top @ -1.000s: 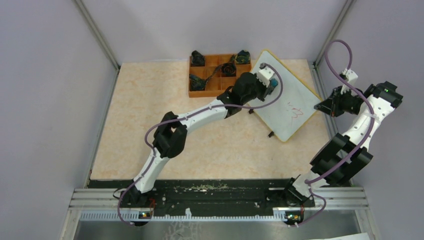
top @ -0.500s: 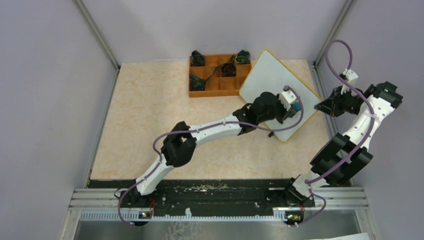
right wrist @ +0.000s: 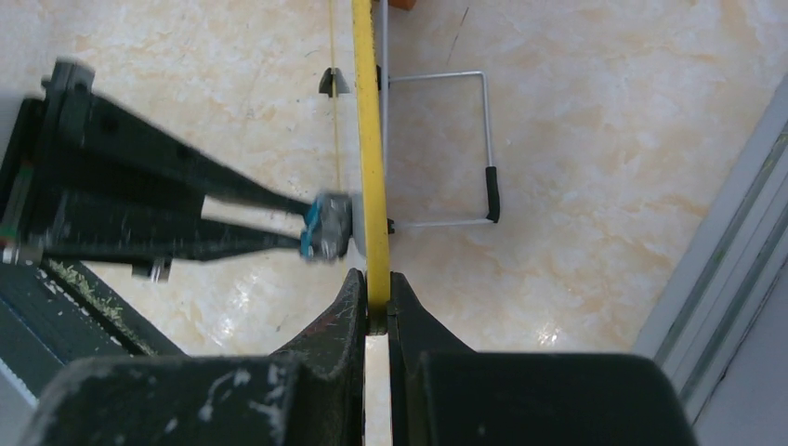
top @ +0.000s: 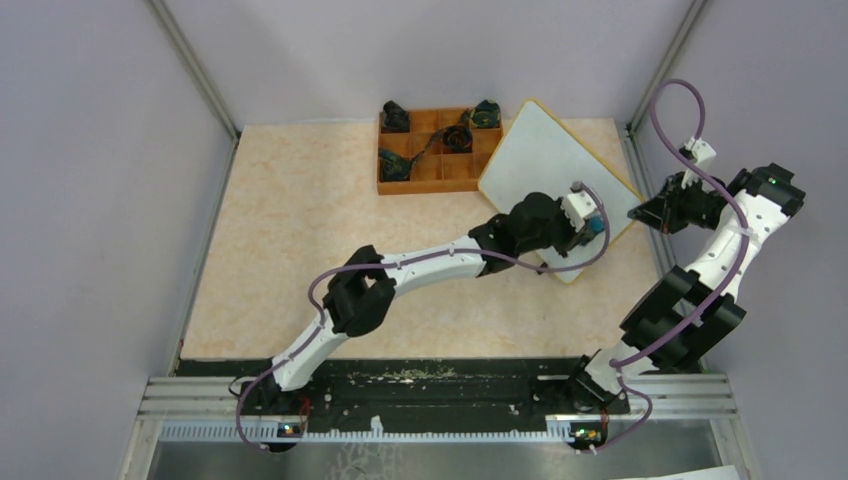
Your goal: Erase the whiteboard
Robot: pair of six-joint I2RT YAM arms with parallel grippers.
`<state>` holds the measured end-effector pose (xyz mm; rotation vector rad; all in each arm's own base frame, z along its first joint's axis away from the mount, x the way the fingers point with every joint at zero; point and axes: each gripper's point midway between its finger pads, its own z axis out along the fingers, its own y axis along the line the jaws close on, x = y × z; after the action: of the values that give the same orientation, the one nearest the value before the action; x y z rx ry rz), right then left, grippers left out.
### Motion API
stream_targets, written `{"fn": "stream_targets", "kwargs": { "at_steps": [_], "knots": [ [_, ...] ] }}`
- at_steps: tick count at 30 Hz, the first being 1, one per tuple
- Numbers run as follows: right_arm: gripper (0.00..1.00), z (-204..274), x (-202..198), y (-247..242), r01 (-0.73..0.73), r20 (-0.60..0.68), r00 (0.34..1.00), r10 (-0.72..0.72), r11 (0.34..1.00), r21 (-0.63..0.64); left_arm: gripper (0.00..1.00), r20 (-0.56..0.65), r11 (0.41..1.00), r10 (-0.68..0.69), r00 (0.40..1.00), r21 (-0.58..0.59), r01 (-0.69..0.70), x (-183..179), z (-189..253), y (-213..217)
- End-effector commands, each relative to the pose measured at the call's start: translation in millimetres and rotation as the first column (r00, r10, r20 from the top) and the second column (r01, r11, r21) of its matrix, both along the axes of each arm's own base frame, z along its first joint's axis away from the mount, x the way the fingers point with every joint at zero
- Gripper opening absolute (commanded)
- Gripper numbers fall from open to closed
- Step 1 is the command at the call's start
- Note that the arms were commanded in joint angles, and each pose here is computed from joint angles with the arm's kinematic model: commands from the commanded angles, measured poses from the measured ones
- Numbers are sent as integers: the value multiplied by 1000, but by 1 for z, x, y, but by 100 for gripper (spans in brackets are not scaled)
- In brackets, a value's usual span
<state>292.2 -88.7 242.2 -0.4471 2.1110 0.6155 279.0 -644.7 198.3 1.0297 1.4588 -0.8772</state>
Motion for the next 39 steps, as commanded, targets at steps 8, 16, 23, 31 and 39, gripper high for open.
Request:
{"fn": "stream_targets", "kwargs": {
  "at_steps": [8, 16, 23, 31, 39],
  "knots": [
    [0, -43, -29, 10, -82, -208, 976, 71, 996, -43, 0, -15, 973, 231, 973, 4, -231, 125, -2, 62],
    [0, -43, -28, 10, -78, -209, 976, 69, 996, -35, 0, -55, 992, 125, 991, -19, -126, 86, -5, 33],
    [0, -42, -29, 10, -80, -208, 976, 69, 996, -42, 0, -20, 999, 34, 999, -5, -34, 32, -15, -9],
    [0, -43, -29, 11, -80, -210, 975, 71, 996, -35, 0, -15, 1000, -7, 1000, -11, 6, 6, -12, -21],
    [0, -44, -30, 12, -83, -211, 975, 74, 996, -32, 0, 14, 999, -25, 1000, -24, 26, -12, 1, -26]
  ]
}}
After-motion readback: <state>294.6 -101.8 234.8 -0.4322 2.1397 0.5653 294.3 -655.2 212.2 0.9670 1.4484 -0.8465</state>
